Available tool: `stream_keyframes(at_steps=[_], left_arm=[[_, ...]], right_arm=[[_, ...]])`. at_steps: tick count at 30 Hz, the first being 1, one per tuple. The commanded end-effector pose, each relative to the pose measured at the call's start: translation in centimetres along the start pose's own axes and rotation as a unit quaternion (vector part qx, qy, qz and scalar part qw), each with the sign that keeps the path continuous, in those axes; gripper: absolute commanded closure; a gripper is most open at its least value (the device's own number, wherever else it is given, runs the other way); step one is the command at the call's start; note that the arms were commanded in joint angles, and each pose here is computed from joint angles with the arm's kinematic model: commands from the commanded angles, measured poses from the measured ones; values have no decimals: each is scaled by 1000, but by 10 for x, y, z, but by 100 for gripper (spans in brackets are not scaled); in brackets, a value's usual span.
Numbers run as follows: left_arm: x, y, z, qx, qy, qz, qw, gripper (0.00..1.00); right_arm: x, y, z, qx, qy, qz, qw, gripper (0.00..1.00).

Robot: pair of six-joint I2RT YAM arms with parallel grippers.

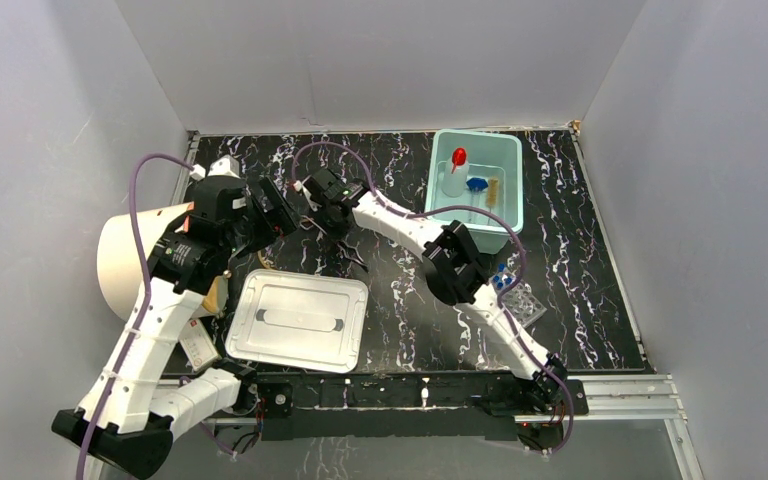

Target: Organize the chemistry lab equipment

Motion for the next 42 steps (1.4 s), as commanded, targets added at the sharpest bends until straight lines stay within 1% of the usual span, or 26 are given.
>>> stream_keyframes(at_steps=[1,7,8,11,17,21,27,30,32,34,36,37,38,39,42], left_arm=[[-2,-1,4,0,-12,12,1000,13],[-1,6,11,8,-32,11,999,13],[0,7,12,9,-37,11,999,13],[1,12,19,17,-46,15,999,13],[1,29,42,58,-75,20,995,13],[2,41,54,77,-95,21,992,14],[9,52,63,86,-91,12,992,14],[12,56,68,93,-83,5,992,14],[14,60,71,97,-81,0,992,14],[16,63,73,100,-81,-3,992,14],[16,66,74,102,-81,-5,991,14],[17,66,75,103,-80,-6,991,14],[18,66,76,104,-80,-7,991,14],[19,67,76,101,-80,-10,992,14],[28,67,76,92,-85,-33,992,14]], right_arm=[[-11,-46,-24,-44,-4,19,999,100],[-16,-74,-24,-72,17,4,997,100],[-16,-81,-28,-85,23,0,996,100],[-19,-94,-23,-97,41,-11,994,100],[-15,-113,-8,-111,80,-37,990,100],[-7,-110,15,-88,111,-54,989,100],[-10,-91,57,-43,137,-32,989,100],[-17,-89,67,-32,144,-3,989,100],[-16,-90,67,-29,148,-4,989,99],[-13,-91,66,-28,152,-8,988,82],[-10,-91,65,-24,156,-5,987,62],[-8,-90,66,-19,158,-1,987,55],[-6,-89,67,-12,161,2,987,51],[-4,-88,66,-7,164,5,986,49],[-1,-83,65,11,173,29,984,46]])
Point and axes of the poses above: each gripper's point midway between its finger pads, its own y axis out along the fingers, its own x axis along the line the jaws close on, z = x × y, the point moved 2 cm from there along -y, back along the fingers, and after that the axes turned 1 degree about -y, right-handed, at the moved point
